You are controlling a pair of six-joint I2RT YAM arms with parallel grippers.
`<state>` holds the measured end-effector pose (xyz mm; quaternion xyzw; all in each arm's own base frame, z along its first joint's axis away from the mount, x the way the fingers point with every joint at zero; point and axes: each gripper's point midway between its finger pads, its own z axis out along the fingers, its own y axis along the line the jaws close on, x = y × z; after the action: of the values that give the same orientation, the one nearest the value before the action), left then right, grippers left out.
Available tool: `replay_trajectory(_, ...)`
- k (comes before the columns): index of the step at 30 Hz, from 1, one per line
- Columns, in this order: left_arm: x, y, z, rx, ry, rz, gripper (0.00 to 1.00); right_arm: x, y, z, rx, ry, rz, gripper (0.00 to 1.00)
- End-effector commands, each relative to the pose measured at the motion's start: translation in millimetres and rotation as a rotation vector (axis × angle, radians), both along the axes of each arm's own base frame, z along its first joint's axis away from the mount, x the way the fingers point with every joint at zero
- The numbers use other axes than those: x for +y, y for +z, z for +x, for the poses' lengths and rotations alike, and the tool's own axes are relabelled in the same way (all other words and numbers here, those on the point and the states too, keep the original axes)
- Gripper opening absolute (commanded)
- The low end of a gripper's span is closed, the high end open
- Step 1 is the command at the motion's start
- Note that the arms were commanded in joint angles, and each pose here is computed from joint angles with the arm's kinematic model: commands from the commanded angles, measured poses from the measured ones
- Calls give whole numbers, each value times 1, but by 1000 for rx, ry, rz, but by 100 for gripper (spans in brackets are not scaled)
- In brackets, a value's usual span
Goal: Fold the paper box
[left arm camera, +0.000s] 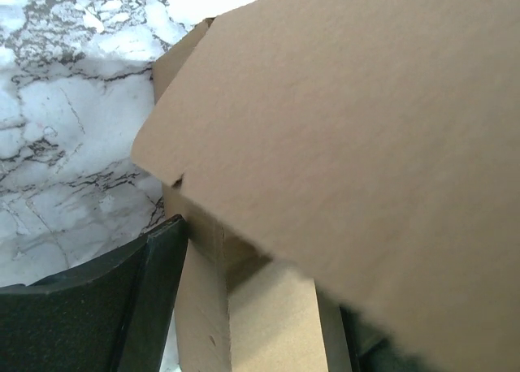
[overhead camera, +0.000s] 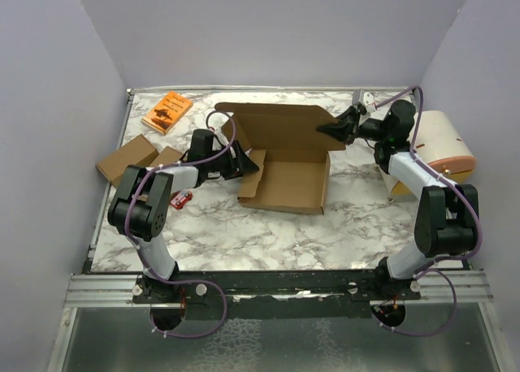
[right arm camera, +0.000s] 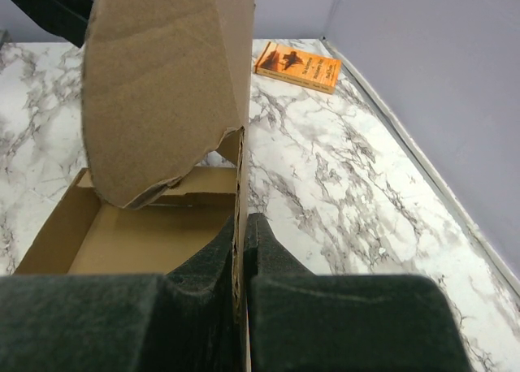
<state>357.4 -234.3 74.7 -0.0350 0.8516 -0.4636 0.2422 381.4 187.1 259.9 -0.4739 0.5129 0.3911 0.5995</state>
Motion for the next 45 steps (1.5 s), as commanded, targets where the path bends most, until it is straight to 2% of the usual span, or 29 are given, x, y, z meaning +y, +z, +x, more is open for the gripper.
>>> replay_trajectory(1, 0, 0, 3, -17, -5, 122, 63, 4, 1, -3, -17, 10, -1, 1)
replay_trajectory(10, -15, 24, -4, -59, -46, -39, 76, 4, 1, -4, -18, 10, -1, 1)
replay_trajectory(19, -17, 49, -4, -92, -48, -172, 77, 4, 0, -4, -19, 8, -5, 1)
replay_trajectory(35, -8, 54, -15, -69, -35, -288, 74, 3, -3, -2, -15, 1, -9, 1)
replay_trajectory(39, -6, 61, -17, -70, -33, -361, 74, 3, -4, -1, -14, 0, -9, 1)
replay_trajectory(45, -4, 51, -17, -58, -31, -327, 74, 3, -3, -1, -16, 0, -10, 1)
